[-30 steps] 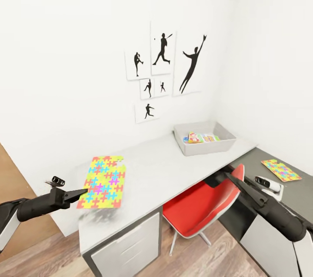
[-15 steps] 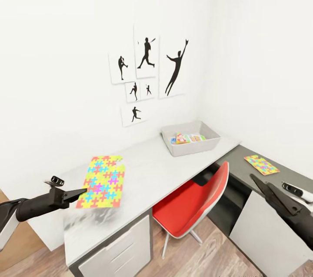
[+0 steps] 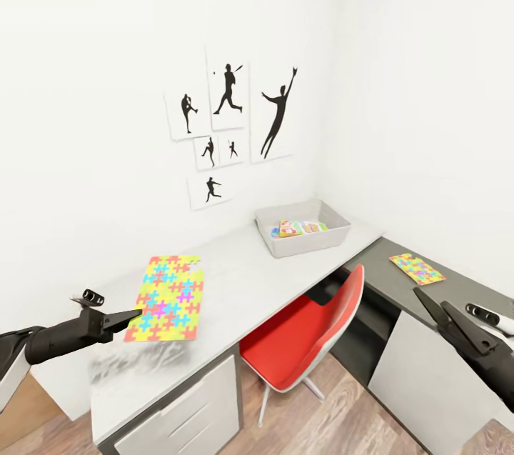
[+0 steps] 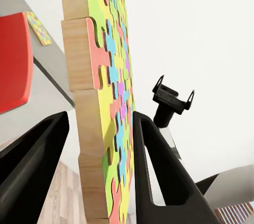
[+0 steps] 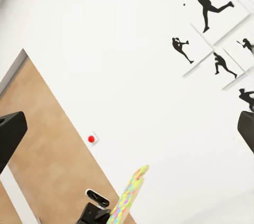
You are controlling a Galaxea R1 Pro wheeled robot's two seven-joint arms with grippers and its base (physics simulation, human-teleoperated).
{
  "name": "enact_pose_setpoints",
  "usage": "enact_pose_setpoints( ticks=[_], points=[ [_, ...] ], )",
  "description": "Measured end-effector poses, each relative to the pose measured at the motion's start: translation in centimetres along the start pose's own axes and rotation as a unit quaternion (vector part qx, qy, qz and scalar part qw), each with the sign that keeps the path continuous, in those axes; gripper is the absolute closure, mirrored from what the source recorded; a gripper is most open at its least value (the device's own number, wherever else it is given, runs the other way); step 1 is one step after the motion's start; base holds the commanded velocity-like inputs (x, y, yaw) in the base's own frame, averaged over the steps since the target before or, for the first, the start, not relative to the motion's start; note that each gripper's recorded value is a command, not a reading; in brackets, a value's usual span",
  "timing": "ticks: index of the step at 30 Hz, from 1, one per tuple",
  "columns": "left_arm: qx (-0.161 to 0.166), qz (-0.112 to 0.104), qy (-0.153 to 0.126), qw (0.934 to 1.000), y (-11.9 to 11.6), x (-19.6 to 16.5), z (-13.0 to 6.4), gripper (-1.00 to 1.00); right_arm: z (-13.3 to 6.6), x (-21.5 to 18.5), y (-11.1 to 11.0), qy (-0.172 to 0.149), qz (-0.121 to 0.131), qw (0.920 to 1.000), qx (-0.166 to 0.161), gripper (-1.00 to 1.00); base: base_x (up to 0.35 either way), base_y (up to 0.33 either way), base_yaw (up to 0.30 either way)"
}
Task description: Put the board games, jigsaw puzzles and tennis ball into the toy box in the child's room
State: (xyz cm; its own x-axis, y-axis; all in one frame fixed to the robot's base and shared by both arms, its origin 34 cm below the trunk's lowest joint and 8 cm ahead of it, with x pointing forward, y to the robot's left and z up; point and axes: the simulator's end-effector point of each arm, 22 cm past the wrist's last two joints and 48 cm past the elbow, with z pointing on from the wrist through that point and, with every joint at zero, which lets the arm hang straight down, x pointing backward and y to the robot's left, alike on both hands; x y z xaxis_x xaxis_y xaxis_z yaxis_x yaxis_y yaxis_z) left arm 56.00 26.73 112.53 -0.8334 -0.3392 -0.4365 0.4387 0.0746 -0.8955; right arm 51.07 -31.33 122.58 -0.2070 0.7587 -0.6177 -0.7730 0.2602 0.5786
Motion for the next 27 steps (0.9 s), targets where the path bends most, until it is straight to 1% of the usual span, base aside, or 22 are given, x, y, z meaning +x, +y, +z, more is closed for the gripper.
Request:
enact_pose_setpoints(
  ticks=[3,14,22,27],
  points=[
    [0.0,0.0,-0.001,1.0,-0.02,0.0,-0.01,1.0,0.05,0.35,-0.25,0.008,-0.002,0.9999,0.007,-1.0,0.065,-0.287,0.0],
    [0.0,0.0,-0.001,1.0,0.02,0.01,-0.03,1.0,0.09,0.5,-0.37,0.01,-0.001,0.9999,0.009,-1.0,0.179,-0.255,-0.004],
    [0.001,0.003,-0.002,1.0,-0.25,-0.04,-0.04,1.0,0.12,0.37,-0.09,0.01,-0.003,0.9999,0.007,-1.0,0.22,-0.227,-0.15],
    [0.001,0.004,-0.002,1.0,-0.37,-0.06,-0.05,1.0,0.16,0.34,0.02,0.009,-0.004,0.9999,0.005,-1.0,0.234,-0.215,-0.059]
  ],
)
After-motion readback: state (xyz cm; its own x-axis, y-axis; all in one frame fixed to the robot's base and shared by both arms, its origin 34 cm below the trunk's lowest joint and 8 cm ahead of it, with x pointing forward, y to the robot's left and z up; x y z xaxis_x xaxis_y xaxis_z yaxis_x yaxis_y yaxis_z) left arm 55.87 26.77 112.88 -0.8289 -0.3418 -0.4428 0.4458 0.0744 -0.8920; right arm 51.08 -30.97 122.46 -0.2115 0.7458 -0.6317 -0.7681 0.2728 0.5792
